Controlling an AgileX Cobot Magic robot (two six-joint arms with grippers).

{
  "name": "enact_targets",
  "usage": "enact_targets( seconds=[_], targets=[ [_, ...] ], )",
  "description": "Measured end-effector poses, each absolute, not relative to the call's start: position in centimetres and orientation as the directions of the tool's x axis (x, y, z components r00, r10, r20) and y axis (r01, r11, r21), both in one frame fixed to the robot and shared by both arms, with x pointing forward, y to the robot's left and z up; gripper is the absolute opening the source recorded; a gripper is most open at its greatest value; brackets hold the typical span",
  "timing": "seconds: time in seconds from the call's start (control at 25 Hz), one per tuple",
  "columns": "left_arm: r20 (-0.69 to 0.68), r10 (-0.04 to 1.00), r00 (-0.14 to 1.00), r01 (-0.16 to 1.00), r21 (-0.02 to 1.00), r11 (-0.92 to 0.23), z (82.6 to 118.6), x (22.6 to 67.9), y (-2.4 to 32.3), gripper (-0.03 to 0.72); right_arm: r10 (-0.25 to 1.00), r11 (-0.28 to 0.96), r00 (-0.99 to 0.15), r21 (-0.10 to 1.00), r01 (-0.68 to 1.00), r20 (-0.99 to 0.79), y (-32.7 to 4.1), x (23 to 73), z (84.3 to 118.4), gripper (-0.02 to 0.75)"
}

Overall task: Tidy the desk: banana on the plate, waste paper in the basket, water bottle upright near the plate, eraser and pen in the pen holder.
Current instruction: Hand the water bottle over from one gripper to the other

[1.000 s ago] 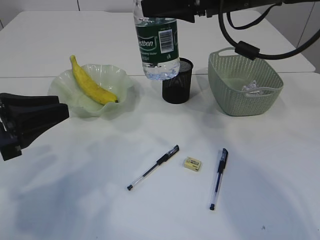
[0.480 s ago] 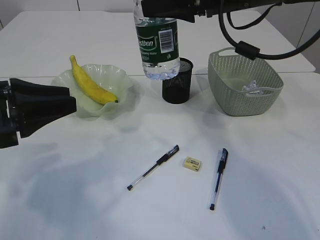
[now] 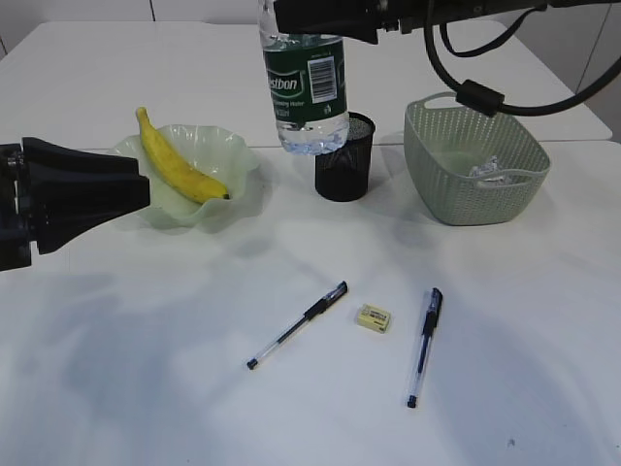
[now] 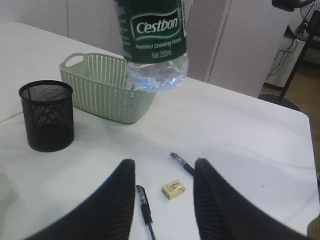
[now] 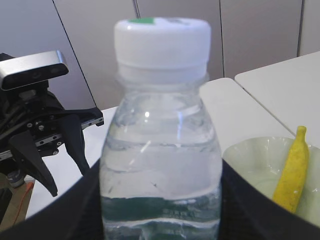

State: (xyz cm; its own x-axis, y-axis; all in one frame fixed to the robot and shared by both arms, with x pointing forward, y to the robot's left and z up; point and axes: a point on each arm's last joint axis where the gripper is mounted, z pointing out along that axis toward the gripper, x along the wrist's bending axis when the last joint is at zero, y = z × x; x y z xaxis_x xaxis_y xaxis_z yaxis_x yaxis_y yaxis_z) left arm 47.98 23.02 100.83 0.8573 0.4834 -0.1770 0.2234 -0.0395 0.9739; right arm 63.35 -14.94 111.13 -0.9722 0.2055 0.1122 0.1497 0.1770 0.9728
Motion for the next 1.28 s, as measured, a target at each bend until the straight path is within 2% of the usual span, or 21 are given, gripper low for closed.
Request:
enact_targets(
  seconds=[0.52, 0.84, 1.12, 1.28],
  targets=[
    [-0.177, 0.482, 0.858, 0.224, 0.974, -0.041, 100.82, 47.97, 23.02, 0.276, 0.206, 0.165, -0.972, 0.975, 0.15, 0.115, -14.93, 63.37, 111.23, 0.402],
    [-0.177, 0.482, 0.858, 0.224, 0.974, -0.041, 100.82, 47.97, 23.02, 0.276, 0.213, 0.086, -0.964, 0.98, 0.182, 0.161, -14.86, 63.49, 111.87, 0.402],
    [-0.177, 0.482, 0.858, 0.224, 0.974, -0.041, 100.82, 47.97, 23.02, 0.276, 0.214, 0.076, -0.961, 0.978, 0.196, 0.176, -14.85, 63.5, 111.93, 0.402],
    [-0.193, 0.507, 0.84, 0.223, 0.975, 0.002, 101.11, 48.26, 23.14, 0.276, 0.216, 0.076, -0.96, 0.977, 0.198, 0.178, -14.86, 63.51, 111.93, 0.402]
  ],
)
